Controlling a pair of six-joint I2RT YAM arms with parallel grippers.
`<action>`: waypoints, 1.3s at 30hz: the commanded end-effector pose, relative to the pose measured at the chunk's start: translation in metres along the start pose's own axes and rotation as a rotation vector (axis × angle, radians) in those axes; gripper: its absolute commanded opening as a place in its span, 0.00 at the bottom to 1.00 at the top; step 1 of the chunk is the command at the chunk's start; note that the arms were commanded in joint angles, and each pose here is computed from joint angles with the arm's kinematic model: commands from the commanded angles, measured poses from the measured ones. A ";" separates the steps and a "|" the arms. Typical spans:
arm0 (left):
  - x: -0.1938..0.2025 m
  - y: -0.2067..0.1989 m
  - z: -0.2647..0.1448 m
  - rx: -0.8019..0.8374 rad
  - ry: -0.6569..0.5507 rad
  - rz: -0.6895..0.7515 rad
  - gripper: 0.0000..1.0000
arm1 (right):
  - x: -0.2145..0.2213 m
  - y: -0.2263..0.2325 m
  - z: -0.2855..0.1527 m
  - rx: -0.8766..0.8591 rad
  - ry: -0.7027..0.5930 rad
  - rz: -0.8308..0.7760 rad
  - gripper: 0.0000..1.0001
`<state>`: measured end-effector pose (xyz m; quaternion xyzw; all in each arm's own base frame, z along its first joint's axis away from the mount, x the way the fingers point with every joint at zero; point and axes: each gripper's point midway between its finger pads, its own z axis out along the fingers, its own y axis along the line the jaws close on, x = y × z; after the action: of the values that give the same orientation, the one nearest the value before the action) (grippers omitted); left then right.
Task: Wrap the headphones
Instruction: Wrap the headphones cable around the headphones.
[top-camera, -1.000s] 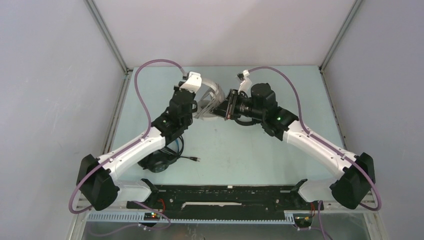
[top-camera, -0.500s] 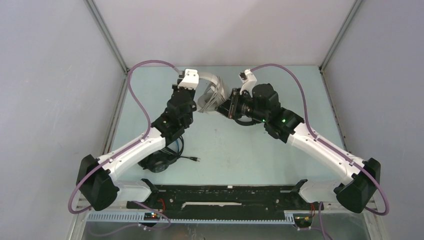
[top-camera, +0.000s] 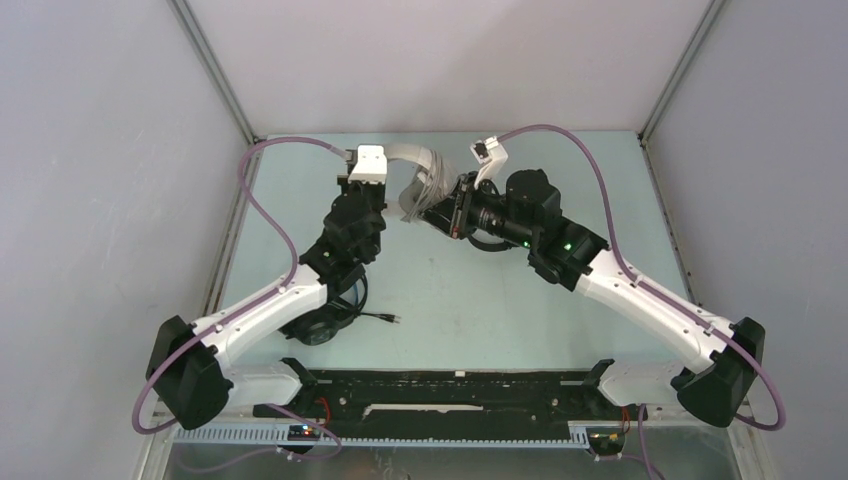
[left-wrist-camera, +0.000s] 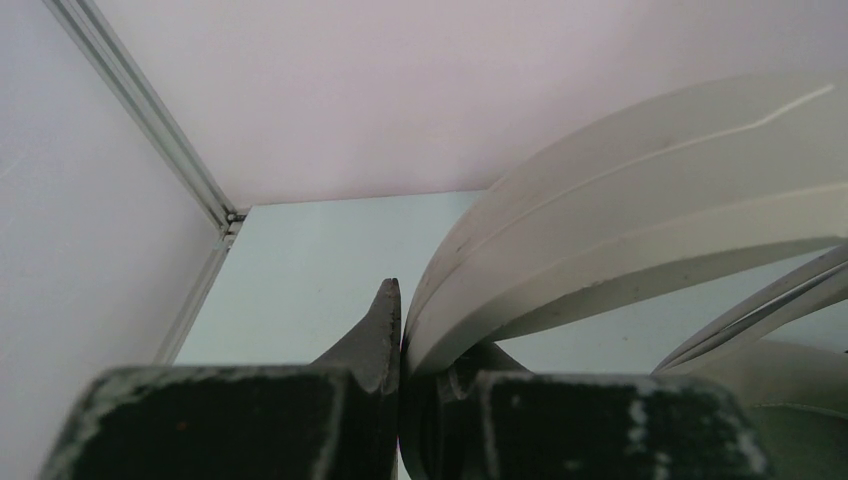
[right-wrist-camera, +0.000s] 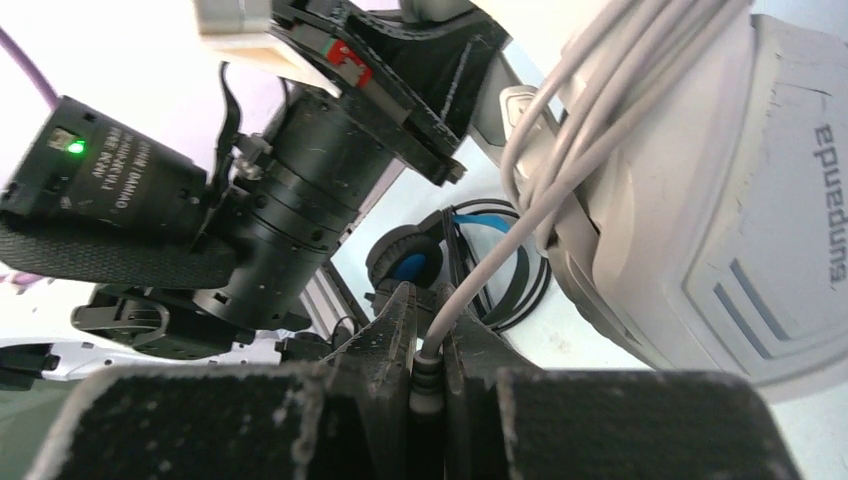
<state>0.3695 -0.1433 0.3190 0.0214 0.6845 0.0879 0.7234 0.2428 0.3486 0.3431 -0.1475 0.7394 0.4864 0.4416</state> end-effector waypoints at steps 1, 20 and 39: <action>-0.040 0.019 0.000 -0.076 -0.124 -0.235 0.00 | -0.023 0.048 -0.006 -0.143 -0.052 -0.078 0.06; -0.063 0.024 -0.015 -0.023 -0.218 -0.424 0.00 | -0.022 0.042 -0.026 -0.071 -0.048 -0.104 0.29; -0.089 0.028 -0.024 0.029 -0.339 -0.487 0.00 | -0.005 0.035 -0.086 -0.068 0.029 -0.186 0.37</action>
<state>0.3566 -0.1414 0.3538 -0.0621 0.6247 -0.0231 0.7780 0.1805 0.3061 0.3689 -0.2328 0.7230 0.4714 0.4483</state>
